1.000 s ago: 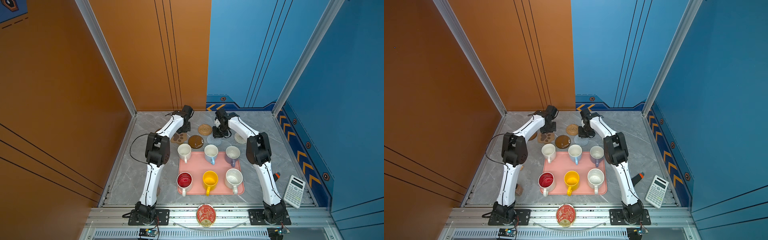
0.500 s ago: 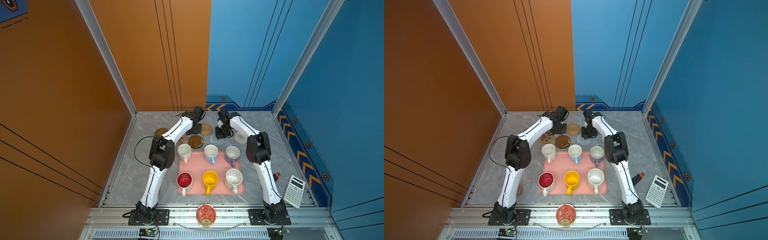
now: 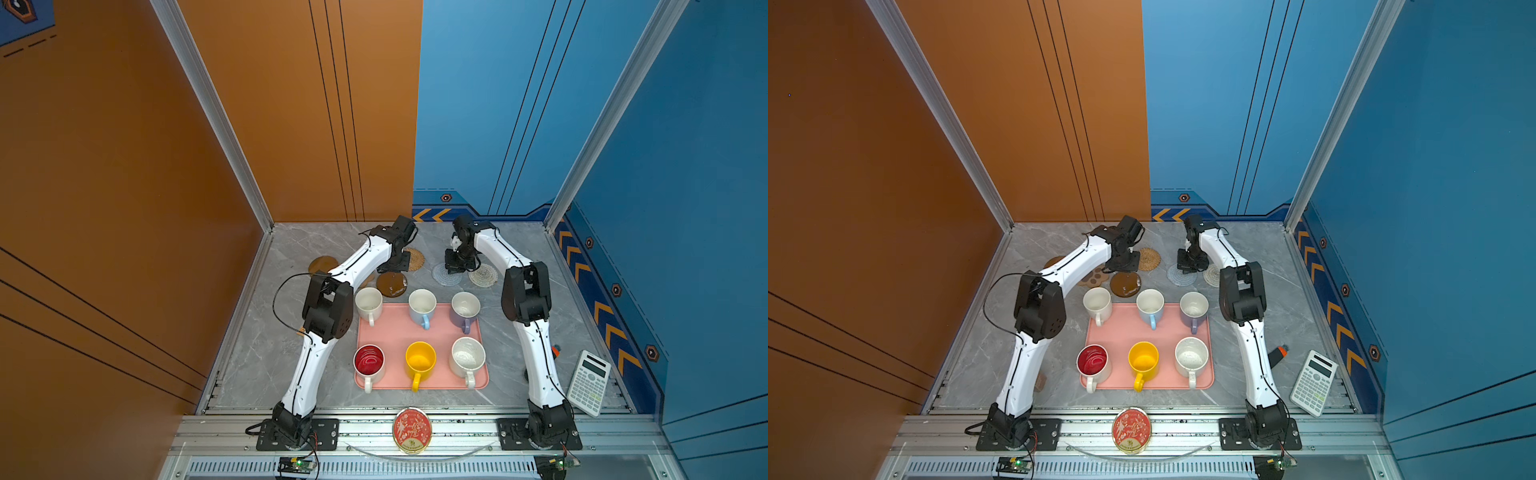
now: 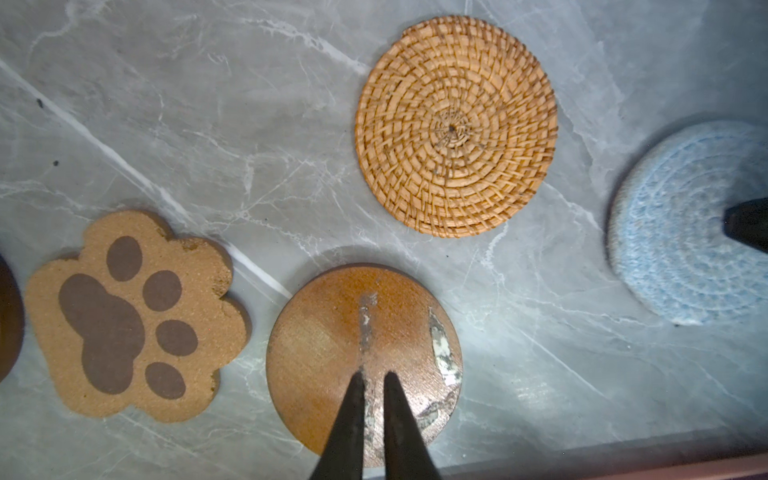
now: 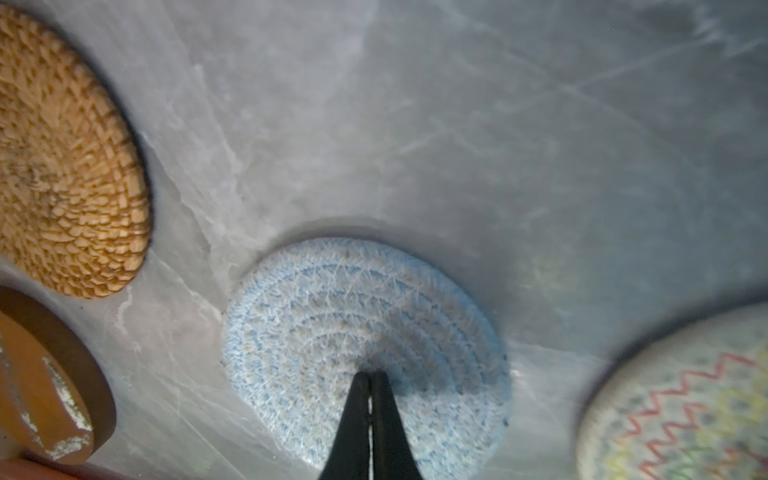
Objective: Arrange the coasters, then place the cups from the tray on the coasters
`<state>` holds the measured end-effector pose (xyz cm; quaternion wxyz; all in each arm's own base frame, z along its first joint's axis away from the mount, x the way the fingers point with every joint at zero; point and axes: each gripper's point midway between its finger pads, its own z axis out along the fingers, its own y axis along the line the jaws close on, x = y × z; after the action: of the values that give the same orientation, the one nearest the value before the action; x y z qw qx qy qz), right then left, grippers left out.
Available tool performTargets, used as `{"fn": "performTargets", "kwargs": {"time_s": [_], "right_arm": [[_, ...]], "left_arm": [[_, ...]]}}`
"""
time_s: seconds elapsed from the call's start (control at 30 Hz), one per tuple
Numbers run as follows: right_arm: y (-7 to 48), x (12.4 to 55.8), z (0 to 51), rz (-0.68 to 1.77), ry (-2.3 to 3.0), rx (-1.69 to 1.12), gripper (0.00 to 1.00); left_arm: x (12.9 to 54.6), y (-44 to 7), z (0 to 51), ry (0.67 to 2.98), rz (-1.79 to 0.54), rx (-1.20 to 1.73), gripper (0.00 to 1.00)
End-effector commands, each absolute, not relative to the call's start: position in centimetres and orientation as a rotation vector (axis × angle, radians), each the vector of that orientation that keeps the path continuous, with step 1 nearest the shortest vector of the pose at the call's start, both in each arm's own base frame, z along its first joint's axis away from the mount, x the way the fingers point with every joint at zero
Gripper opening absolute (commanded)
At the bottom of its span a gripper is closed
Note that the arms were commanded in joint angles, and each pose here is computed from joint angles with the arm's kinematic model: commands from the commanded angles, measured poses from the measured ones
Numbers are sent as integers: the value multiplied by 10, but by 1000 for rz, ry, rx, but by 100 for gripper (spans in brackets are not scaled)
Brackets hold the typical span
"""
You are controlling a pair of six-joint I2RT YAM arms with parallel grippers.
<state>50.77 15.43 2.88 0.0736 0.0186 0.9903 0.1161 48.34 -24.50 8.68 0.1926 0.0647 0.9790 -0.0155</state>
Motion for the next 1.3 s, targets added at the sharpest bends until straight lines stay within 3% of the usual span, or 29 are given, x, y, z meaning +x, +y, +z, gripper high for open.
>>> {"fn": "performTargets", "kwargs": {"time_s": [0.0,0.7,1.03,1.27], "right_arm": [[124,494,14,239,3050,122,0],[83,497,26,203,3025,243,0],[112,515,59,350,2926,195,0],[133,517,80,391,2872,143,0]], "left_arm": [[472,-244,63,2812,4,235,12],[464,-241,41,2863,25,239,10],[457,-246,38,2884,-8,246,8],[449,-250,54,2839,47,313,29]]}}
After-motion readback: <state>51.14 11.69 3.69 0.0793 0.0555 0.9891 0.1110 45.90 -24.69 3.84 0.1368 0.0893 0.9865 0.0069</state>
